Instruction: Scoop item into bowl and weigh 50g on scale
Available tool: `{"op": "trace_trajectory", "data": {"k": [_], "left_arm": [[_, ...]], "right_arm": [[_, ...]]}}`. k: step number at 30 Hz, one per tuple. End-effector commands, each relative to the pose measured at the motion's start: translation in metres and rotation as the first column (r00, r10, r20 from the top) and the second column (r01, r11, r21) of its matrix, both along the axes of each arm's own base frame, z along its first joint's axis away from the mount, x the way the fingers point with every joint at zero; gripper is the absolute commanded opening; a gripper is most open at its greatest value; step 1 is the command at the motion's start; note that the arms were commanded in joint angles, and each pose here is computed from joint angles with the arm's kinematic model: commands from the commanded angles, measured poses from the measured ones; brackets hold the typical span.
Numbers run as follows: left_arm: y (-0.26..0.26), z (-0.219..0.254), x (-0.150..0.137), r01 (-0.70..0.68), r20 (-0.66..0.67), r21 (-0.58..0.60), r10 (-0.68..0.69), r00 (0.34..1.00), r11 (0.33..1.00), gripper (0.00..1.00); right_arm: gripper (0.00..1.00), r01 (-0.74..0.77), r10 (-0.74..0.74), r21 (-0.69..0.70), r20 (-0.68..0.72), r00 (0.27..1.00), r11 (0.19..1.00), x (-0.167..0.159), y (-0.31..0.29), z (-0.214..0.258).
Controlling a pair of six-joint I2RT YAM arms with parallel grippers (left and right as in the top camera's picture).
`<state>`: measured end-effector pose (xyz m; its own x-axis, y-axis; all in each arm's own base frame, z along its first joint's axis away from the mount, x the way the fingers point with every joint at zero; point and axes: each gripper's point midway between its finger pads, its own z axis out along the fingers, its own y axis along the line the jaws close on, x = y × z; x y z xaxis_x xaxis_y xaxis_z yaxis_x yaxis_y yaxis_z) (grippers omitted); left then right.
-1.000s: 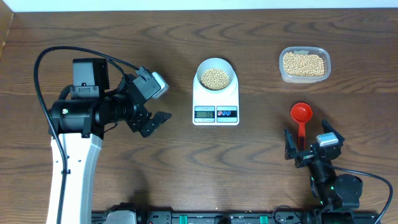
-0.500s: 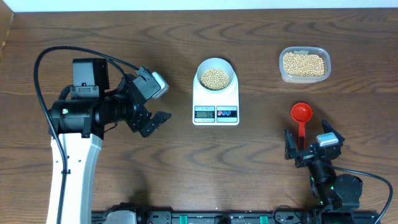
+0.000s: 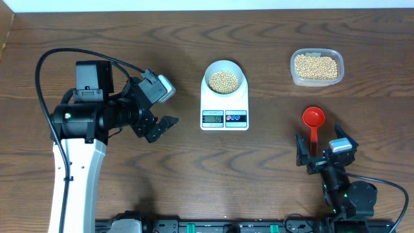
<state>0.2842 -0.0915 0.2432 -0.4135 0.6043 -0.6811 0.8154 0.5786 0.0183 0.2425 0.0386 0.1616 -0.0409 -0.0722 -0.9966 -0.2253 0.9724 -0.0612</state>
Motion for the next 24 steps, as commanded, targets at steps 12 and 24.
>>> {"op": "trace_trajectory", "data": {"k": [12, 24], "left_arm": [[-0.005, 0.004, -0.004, 0.003, -0.031, -0.046, -0.004, 1.0, 0.999, 0.96], [-0.014, 0.011, -0.009, -0.303, -0.312, -0.221, 0.227, 0.923, 0.927, 0.96]], "right_arm": [[0.99, 0.004, -0.004, -0.011, 0.001, 1.0, 1.0, 0.0, 0.0, -0.001], [0.99, 0.004, -0.004, -0.01, 0.001, 1.0, 1.0, 0.0, 0.0, -0.001]]}}
